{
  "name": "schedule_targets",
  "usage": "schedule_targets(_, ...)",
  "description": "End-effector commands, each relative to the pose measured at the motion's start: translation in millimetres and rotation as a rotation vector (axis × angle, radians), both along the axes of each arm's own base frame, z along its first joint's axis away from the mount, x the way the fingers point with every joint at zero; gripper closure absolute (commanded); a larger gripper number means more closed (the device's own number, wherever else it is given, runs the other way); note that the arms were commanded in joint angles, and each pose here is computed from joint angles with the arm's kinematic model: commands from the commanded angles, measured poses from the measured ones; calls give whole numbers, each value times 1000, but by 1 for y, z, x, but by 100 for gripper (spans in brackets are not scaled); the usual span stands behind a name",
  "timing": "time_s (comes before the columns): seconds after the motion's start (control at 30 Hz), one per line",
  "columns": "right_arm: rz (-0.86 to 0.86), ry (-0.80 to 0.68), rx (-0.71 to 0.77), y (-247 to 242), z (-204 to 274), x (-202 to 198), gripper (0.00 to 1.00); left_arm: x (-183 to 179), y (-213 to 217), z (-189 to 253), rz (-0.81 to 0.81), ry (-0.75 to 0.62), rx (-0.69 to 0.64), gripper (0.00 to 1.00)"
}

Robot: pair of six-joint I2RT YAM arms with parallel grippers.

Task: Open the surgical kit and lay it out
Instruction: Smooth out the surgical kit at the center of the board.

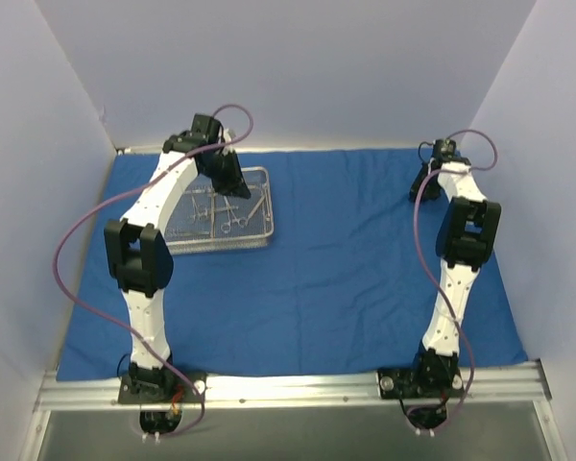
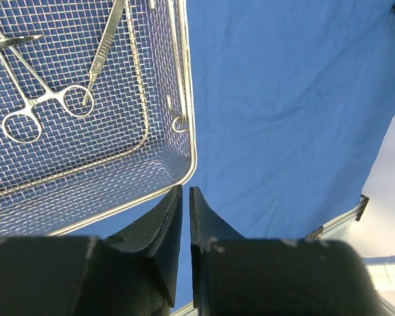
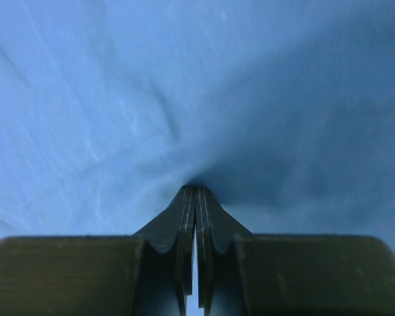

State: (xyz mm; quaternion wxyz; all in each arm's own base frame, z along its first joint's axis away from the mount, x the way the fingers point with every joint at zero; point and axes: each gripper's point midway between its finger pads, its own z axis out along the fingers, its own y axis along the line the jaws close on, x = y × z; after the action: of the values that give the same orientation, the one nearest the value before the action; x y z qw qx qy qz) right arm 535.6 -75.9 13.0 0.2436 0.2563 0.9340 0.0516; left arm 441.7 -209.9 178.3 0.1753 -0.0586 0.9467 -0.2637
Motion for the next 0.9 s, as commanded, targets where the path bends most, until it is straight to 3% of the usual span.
schedule_targets(0.0,16,122,-1,2,-42,-12,100,-4,0,29,-12,-71,-17,83)
schedule_targets(0.27,17,-32,-28,3,31,4,100,4,20,27,21,-79,36,82)
schedule_targets(0.37,4,-53,-73,2,72,-8,98,10,41,31,49,-107,91,71)
schedule_targets(0.5,-19,-57,-85,5,97,-36,80,16,81,34,108,-134,210,62)
schedule_targets(0.53,2,-85,-86,10,111,-40,66,15,95,34,132,-131,245,61)
schedule_targets(0.63,128,-123,-12,55,124,-47,41,12,132,40,212,-154,332,50)
schedule_targets(0.77,355,-231,72,154,164,-40,36,4,161,47,253,-175,361,37)
schedule_targets(0.87,433,-230,138,212,170,-47,37,2,157,38,198,-160,330,34)
